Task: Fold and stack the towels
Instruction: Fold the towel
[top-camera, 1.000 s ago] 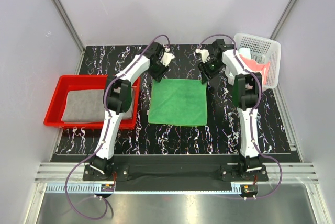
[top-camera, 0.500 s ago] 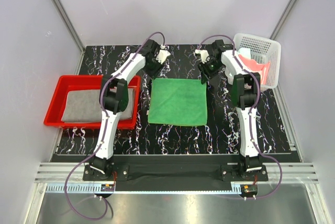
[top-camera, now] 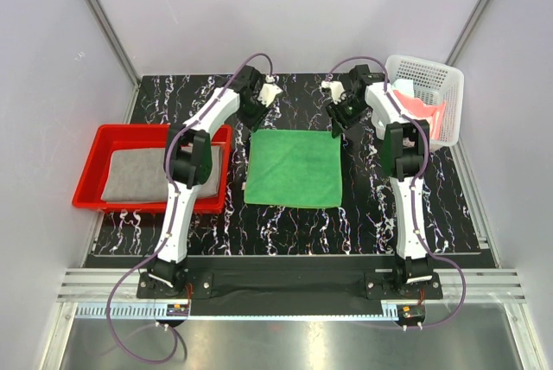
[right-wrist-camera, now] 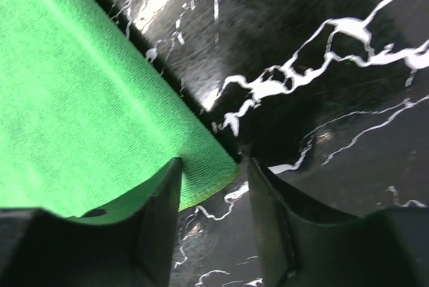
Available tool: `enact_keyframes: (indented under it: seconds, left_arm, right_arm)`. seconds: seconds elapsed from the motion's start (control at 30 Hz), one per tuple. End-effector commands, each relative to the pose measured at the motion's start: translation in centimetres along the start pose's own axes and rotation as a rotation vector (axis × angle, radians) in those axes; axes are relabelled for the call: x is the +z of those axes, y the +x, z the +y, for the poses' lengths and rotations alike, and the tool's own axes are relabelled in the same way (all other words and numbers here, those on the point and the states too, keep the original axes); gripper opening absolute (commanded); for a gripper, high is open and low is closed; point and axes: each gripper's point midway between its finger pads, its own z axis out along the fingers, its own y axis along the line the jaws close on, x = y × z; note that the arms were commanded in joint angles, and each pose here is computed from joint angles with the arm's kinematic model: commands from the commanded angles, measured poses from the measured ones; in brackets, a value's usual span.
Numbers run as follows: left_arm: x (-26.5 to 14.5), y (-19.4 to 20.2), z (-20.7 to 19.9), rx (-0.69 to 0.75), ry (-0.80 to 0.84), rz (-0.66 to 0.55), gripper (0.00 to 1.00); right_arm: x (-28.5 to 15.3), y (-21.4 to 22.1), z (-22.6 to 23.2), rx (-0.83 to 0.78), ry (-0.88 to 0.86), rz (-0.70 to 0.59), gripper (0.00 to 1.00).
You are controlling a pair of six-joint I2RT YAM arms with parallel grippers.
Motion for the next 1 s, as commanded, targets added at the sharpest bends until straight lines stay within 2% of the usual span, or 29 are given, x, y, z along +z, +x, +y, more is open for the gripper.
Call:
enact_keyframes:
  seconds: [0.0,0.07,0.1,0.3,0.53,0.63,0.77,0.8,0.87,0.97]
  left_arm:
    - [0.0,-0.6,-0.1,0.017,0.024,-0.022,0.31]
    - [0.1,-0.5,-0.1,0.014,0.028,-0.016,0.24]
    - [0.0,-0.6,-0.1,0.015,0.029,-0.021,0.17]
    - [0.8,-0.3,-0.7,0.008,0.049,-0.008,0.03]
    - [1.4,0.3,-1.2,0.002,0.066,0.015,0.0]
    - [1.4,0.4,-1.0,-0.001,0.05,0.019,0.0]
    - [1.3,0.2,-0.2,-0.011,0.008,0.019,0.0]
    - [1.2,0.1,0.0,-0.024,-0.006,0.017,0.0]
    - [0.4,-0.4,0.8,-0.039,-0.055,0.004,0.0]
    - [-0.8,-1.3,1.3,-0.045,-0.082,-0.028,0.0]
  right_arm:
    - [-0.3,-1.6,-1.4,-0.052,0.043,-0.047,0.52]
    - [-0.6,-2.1,-1.5,-0.06,0.049,-0.065,0.53]
    - [-0.7,-2.3,-1.5,-0.065,0.046,-0.072,0.53]
    - [-0.1,-1.5,-1.3,-0.066,0.022,-0.041,0.51]
    - [0.3,0.0,-0.5,-0.047,-0.006,-0.003,0.46]
    - [0.3,0.2,-0.6,-0.05,-0.001,0.0,0.4]
    - [0.3,0.1,-0.7,-0.05,0.002,-0.004,0.24]
    - [0.1,-0.3,-0.9,-0.056,0.013,-0.013,0.15]
    - [-0.2,-0.7,-0.9,-0.062,0.013,-0.026,0.06]
    - [-0.9,-1.8,-0.6,-0.08,0.002,-0.067,0.02]
